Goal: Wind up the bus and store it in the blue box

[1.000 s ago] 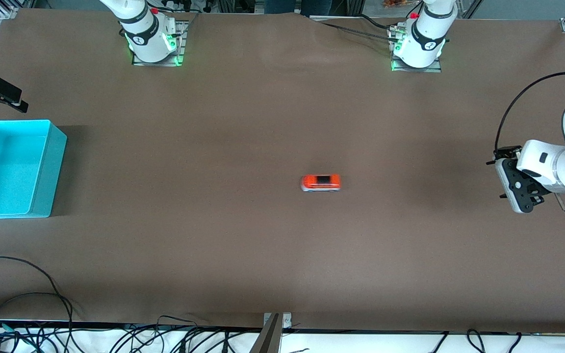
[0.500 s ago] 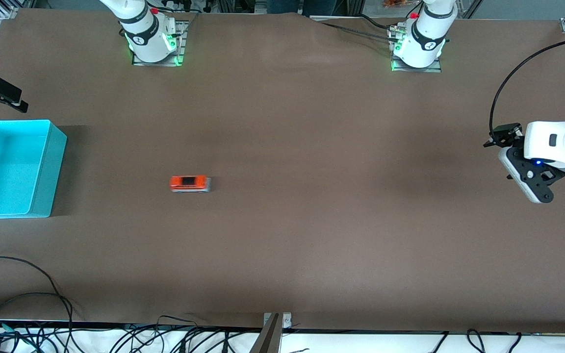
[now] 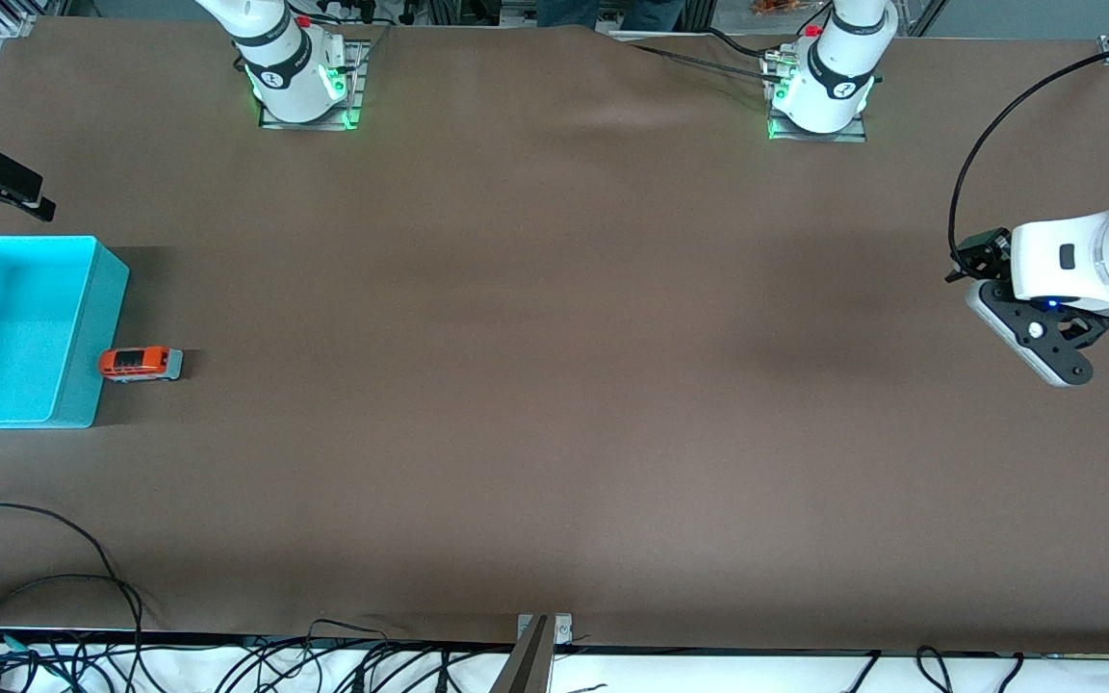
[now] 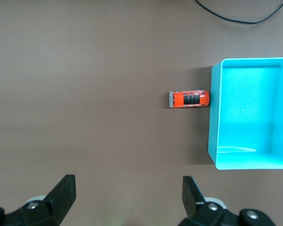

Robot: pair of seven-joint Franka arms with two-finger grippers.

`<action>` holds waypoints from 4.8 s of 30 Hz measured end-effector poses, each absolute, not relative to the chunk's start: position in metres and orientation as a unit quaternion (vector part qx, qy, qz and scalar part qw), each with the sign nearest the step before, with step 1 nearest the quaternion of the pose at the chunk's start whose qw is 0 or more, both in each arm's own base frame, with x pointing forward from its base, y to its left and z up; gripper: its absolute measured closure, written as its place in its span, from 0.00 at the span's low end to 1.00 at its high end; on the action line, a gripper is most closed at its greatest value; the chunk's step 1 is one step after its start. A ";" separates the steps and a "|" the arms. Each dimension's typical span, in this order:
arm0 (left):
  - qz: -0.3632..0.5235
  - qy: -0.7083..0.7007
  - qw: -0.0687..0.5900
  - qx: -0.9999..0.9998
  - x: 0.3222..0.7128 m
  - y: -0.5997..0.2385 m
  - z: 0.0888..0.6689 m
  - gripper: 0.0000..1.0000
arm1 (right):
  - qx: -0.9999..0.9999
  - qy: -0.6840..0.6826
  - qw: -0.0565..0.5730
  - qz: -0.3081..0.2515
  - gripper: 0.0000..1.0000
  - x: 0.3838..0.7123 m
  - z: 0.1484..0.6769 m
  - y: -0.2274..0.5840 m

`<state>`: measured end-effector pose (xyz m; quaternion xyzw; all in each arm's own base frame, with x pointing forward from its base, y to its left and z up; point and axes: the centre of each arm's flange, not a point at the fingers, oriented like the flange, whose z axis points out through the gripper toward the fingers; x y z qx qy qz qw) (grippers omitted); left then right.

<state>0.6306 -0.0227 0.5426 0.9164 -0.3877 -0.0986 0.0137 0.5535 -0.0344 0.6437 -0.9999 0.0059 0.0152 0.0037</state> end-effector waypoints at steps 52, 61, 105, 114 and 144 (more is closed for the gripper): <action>-0.014 -0.143 -0.013 0.990 0.531 -0.025 0.613 0.00 | -1.000 0.008 0.004 0.016 0.00 0.554 0.643 -0.035; -0.012 -0.130 -0.004 0.991 0.531 -0.027 0.614 0.00 | -1.000 0.009 0.004 0.017 0.00 0.553 0.643 -0.035; -0.036 -0.064 0.000 0.997 0.530 -0.024 0.609 0.00 | -0.998 0.024 0.021 0.049 0.00 0.575 0.490 -0.046; -0.031 -0.064 0.000 0.997 0.534 -0.024 0.613 0.00 | -0.999 0.019 -0.001 0.034 0.00 0.572 0.440 -0.050; -0.023 -0.062 0.000 0.998 0.539 -0.021 0.620 0.00 | -0.995 0.084 -0.025 0.037 0.00 0.569 0.290 -0.107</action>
